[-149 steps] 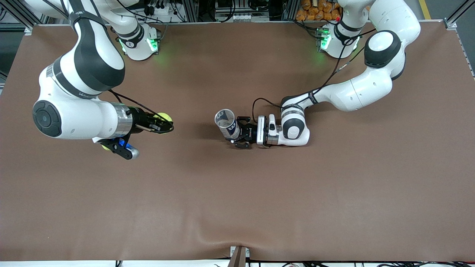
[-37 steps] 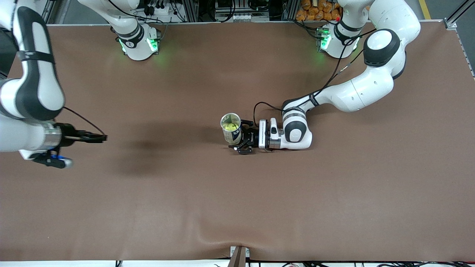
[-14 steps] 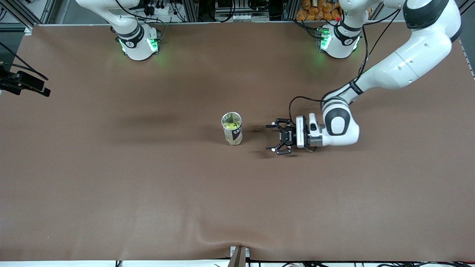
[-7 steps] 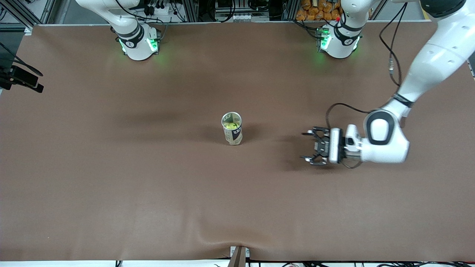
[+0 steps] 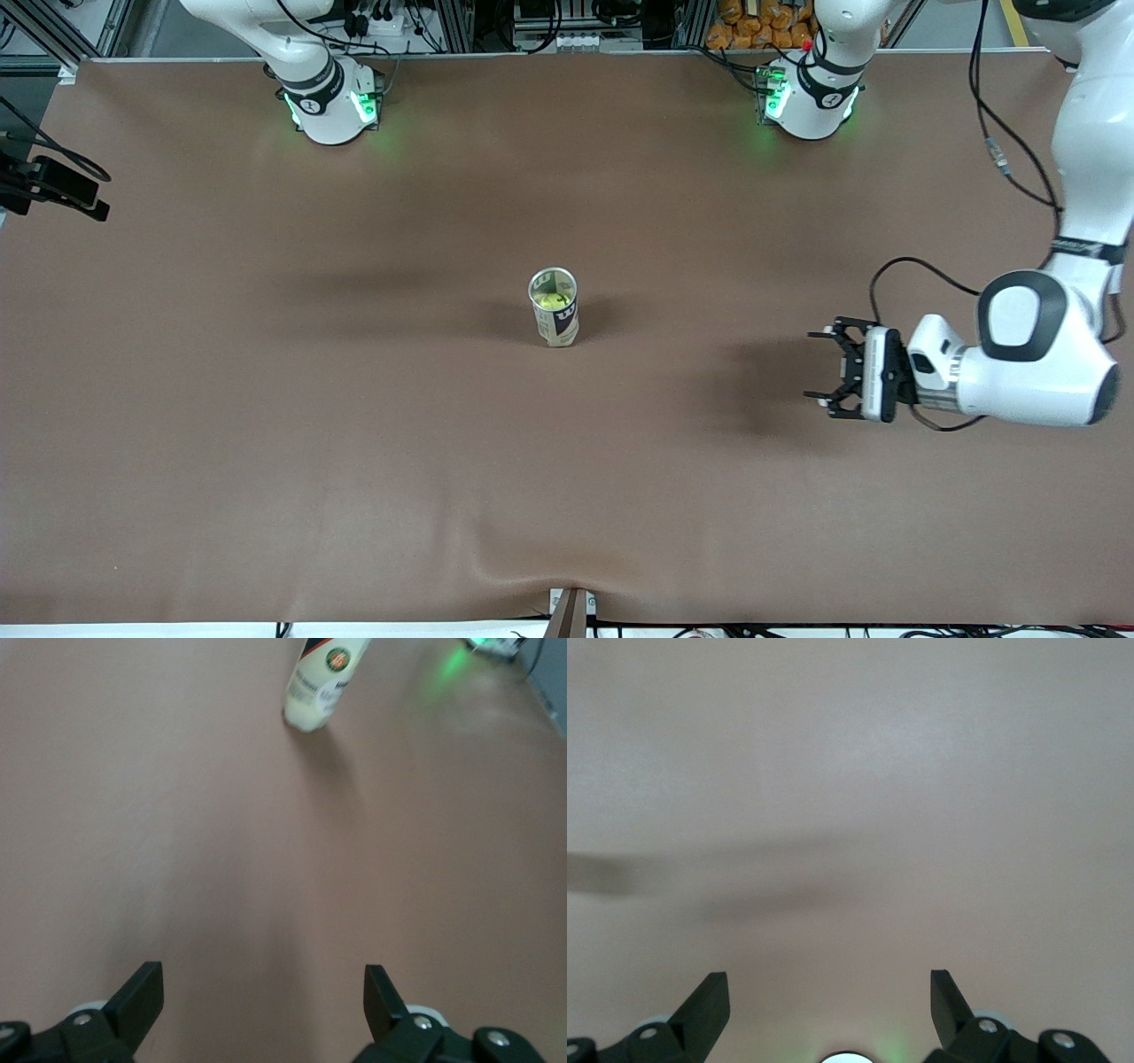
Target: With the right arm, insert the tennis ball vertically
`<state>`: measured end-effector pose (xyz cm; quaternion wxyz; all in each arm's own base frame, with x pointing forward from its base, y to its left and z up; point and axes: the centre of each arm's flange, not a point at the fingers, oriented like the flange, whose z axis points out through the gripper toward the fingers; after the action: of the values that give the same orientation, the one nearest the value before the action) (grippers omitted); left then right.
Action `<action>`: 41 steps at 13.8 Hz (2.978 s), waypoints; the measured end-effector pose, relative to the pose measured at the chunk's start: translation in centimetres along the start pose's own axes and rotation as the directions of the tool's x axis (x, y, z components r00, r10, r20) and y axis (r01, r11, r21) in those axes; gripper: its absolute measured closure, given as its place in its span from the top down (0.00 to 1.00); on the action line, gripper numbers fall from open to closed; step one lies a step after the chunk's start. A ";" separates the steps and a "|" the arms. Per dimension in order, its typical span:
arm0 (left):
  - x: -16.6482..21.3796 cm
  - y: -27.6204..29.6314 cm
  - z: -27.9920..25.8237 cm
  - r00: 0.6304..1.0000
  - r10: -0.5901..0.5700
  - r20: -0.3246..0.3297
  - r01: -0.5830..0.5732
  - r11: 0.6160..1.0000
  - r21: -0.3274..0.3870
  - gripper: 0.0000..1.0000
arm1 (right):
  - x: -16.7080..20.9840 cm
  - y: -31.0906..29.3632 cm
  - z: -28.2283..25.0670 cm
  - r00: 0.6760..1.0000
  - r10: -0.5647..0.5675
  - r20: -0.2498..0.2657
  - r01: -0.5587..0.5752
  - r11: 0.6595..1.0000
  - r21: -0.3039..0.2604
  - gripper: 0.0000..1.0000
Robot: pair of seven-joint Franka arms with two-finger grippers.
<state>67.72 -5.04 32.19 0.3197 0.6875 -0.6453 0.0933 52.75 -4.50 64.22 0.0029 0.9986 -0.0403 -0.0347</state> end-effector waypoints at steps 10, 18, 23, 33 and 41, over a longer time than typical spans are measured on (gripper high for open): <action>1.0 1.2 -4.8 0.958 -0.253 0.135 0.248 0.967 0.051 1.00 | 0.0 0.6 0.1 1.000 0.014 0.003 -0.014 1.000 0.023 1.00; 10.0 5.9 -6.9 0.777 -0.547 0.311 0.494 0.837 0.236 1.00 | 0.0 1.0 0.1 1.000 0.023 0.006 -0.023 0.999 0.033 1.00; 14.7 12.4 -12.4 0.439 -0.885 0.155 0.804 0.464 0.372 1.00 | -0.1 1.1 0.2 1.000 0.023 0.013 -0.024 0.999 0.033 1.00; 10.9 24.9 -27.4 -0.068 -0.968 -0.242 0.886 -0.170 0.432 1.00 | -0.1 1.2 0.2 1.000 0.025 0.017 -0.026 0.999 0.034 1.00; 16.6 32.4 -27.4 0.018 -0.931 -0.364 0.839 -0.184 0.512 1.00 | -0.1 1.2 0.2 0.999 0.026 0.019 -0.026 0.999 0.034 1.00</action>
<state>47.30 -2.21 72.88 -0.0014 0.9970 0.0773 -0.0025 52.49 -5.67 64.00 -0.0141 0.9975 -0.0539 -0.0435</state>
